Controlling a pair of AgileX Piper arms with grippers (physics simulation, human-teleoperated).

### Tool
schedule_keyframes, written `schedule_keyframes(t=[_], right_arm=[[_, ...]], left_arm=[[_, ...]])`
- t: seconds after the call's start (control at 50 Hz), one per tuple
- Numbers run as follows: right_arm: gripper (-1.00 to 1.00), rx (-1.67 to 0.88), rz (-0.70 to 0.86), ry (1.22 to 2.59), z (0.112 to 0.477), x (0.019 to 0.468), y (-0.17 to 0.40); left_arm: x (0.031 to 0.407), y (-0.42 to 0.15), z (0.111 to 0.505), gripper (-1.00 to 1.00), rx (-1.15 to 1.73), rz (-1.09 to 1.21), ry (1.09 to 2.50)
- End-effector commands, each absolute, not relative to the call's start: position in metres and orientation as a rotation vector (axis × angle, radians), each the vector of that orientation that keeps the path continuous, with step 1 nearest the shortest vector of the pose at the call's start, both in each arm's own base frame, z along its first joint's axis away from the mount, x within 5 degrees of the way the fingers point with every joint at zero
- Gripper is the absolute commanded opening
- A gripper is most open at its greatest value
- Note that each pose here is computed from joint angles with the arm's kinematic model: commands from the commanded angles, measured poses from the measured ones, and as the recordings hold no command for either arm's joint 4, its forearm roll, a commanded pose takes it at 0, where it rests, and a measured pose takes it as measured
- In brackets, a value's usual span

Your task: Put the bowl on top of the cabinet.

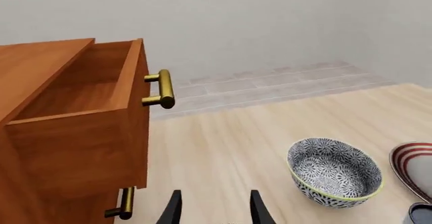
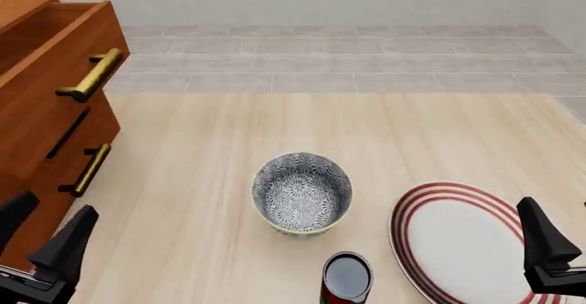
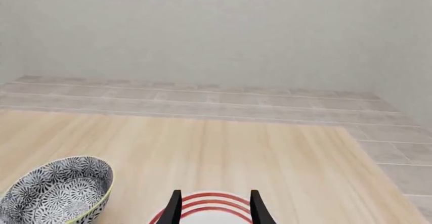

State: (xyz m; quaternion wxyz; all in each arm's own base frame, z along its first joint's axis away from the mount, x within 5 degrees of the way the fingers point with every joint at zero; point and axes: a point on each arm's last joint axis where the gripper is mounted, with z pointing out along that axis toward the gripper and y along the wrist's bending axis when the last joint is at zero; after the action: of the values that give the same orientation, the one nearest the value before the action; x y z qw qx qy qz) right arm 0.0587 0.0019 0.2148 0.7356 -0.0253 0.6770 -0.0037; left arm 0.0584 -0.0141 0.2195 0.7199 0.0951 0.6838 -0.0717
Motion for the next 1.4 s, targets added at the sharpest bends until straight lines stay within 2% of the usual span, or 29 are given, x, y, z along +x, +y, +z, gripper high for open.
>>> schedule_keyframes(t=[0.02,0.48,0.68,1.1,1.4], right_arm=[[1.00,-0.061,-0.009,1.485,0.215,0.058,0.002],[1.00,-0.066,-0.019,1.480,0.217,0.056,0.002],[1.00,-0.080,-0.031,1.484,0.215,0.056,0.002],[1.00,-0.080,-0.035,1.485,0.214,0.056,0.002],[1.00,-0.087,-0.039,1.494,0.213,0.057,0.002]], left_arm=[[0.064,-0.020,0.219,1.00,0.273,-0.206,1.535],[0.077,-0.038,0.217,1.00,0.385,-0.334,1.548],[0.093,-0.054,0.234,1.00,0.436,-0.395,1.581],[0.105,-0.066,0.245,1.00,0.560,-0.337,1.598],[0.122,-0.075,0.243,1.00,0.578,-0.314,1.683]])
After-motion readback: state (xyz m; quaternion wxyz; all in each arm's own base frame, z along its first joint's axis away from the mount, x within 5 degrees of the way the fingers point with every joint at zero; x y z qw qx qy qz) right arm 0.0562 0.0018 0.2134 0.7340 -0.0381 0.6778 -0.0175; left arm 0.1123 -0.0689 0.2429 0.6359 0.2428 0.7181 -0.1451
